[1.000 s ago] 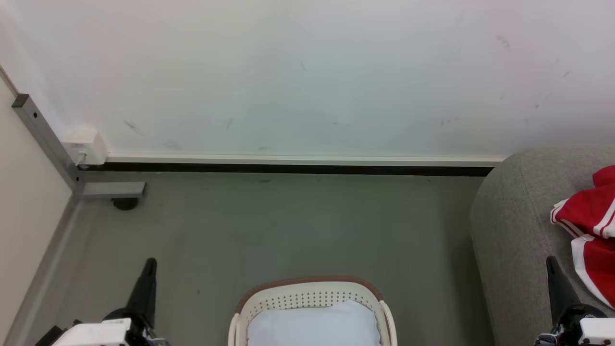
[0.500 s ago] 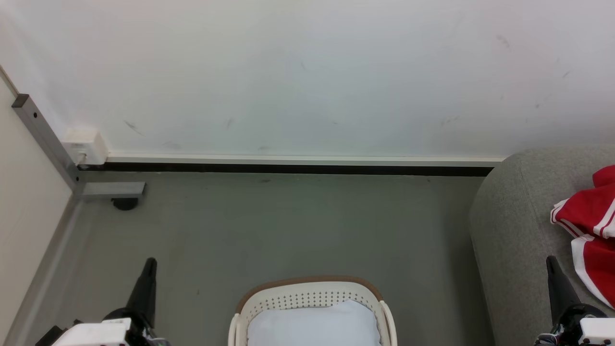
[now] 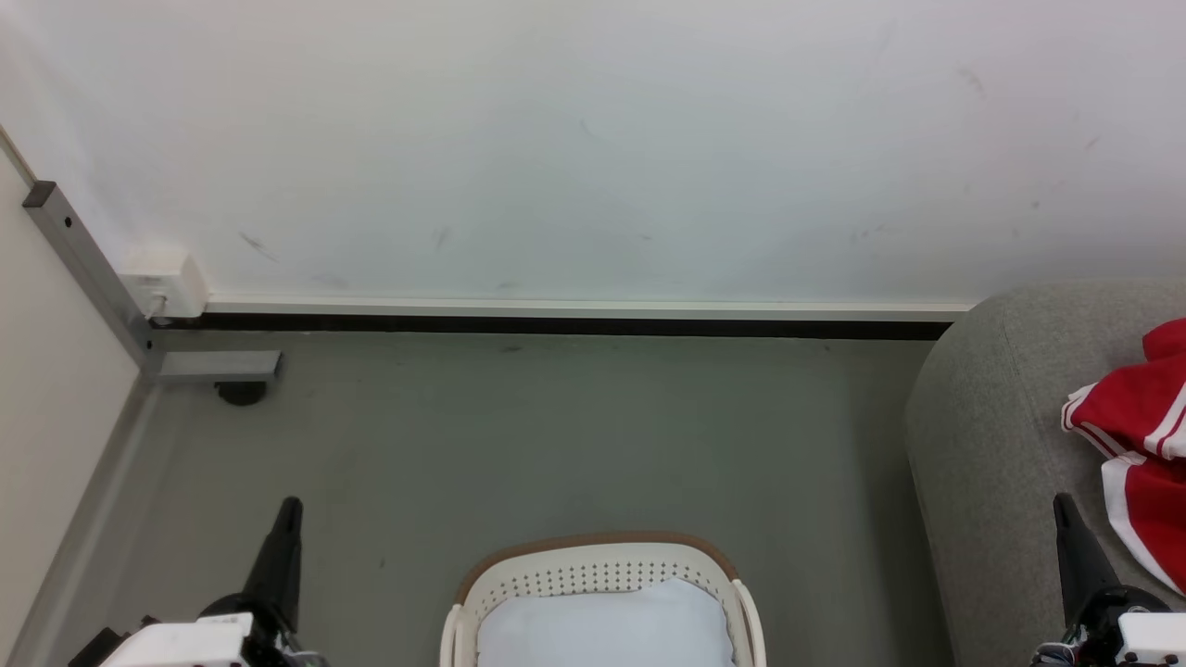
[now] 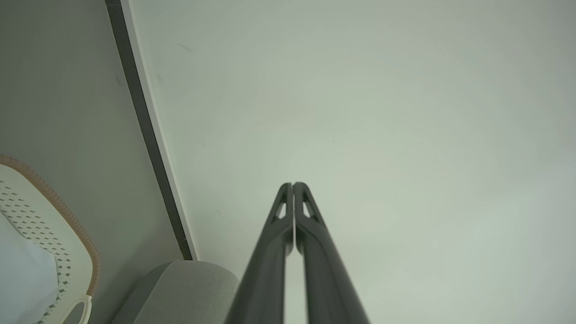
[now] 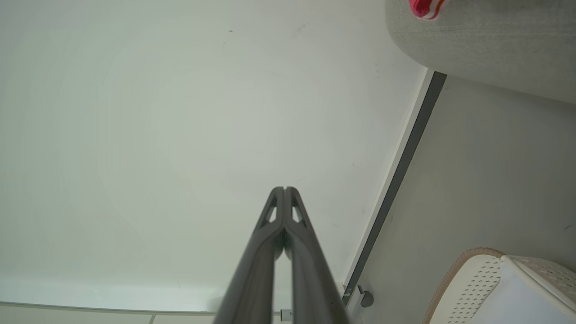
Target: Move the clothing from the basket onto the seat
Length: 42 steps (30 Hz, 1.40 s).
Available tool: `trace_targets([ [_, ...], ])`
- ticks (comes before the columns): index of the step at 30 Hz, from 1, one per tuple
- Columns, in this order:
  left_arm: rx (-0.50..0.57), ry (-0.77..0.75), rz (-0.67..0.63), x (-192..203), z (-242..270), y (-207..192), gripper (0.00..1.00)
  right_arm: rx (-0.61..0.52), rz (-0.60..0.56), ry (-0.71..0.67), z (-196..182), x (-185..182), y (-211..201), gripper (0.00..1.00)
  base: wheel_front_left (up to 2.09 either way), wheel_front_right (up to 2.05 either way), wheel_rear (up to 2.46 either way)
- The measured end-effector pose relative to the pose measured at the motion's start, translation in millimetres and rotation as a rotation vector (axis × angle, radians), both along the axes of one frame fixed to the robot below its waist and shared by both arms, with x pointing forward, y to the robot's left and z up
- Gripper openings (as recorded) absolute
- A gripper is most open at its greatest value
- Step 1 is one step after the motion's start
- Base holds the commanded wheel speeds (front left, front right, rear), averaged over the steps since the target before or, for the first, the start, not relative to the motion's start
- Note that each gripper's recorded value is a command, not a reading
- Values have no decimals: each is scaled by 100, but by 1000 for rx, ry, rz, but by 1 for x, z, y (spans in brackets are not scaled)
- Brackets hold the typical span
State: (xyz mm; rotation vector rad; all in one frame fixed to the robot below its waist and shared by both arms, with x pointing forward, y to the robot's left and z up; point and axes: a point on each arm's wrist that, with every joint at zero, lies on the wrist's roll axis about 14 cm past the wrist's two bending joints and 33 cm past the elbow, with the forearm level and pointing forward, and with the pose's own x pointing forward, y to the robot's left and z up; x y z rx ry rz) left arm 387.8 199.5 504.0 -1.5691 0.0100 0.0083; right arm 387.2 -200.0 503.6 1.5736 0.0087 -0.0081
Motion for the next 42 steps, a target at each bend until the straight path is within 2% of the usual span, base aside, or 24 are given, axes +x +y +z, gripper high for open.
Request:
trace_targets([
  [42,0,0,0,0,0,0,0,0,0,0,0,0,0,0,0,0,0],
])
